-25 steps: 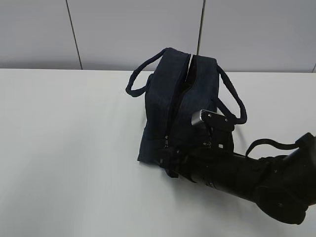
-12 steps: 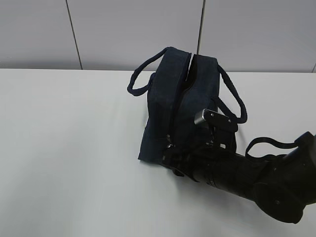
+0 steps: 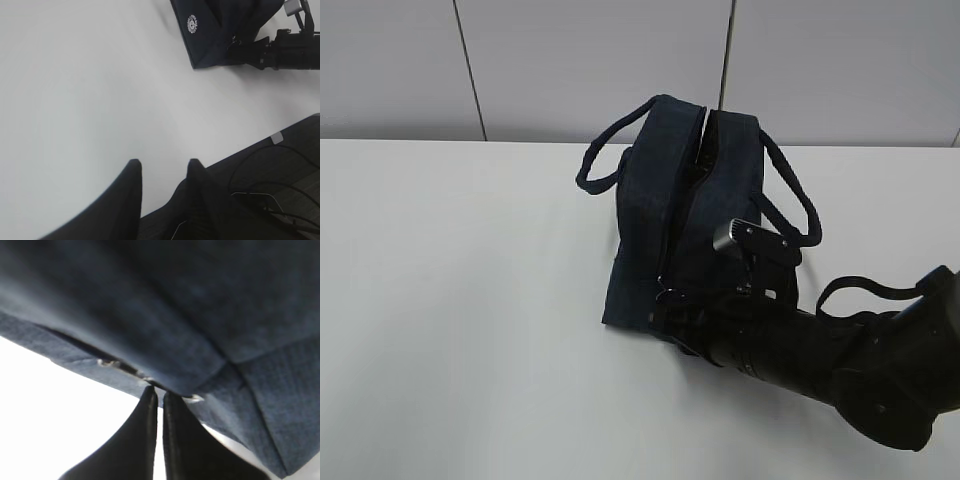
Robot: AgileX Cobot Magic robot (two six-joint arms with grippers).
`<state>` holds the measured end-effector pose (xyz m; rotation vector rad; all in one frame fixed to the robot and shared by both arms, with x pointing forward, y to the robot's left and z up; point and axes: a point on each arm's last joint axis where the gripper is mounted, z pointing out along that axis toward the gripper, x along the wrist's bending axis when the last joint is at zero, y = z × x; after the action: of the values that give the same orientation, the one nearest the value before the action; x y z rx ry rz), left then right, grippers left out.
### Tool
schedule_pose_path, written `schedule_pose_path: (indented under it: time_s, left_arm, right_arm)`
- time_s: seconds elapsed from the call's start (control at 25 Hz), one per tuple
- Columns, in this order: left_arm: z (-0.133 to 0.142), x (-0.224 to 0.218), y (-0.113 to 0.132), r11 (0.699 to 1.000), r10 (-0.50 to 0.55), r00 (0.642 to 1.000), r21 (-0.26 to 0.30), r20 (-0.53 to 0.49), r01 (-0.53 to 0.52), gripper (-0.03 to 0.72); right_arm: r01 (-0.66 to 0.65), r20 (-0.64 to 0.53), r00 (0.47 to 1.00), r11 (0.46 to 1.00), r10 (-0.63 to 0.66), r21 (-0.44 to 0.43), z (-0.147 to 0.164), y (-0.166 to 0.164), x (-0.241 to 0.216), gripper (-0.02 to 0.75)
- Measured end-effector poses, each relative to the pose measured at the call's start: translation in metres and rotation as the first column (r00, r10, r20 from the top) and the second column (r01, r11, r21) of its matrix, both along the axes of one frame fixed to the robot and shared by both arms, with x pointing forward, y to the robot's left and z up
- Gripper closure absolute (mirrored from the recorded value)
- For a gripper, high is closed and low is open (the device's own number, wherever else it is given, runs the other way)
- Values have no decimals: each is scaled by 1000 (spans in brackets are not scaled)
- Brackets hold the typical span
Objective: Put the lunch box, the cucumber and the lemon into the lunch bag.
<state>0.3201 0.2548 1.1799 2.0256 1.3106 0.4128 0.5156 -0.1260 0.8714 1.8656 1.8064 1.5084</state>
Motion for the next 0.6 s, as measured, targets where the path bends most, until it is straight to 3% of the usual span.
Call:
schedule_pose_path:
  time_s: [0.6]
  left_arm:
    - [0,0,0,1000,-1,1000,-2,-1,1,488]
  right_arm:
    - [-235,57,970,972,235,4,4,14,-11,738]
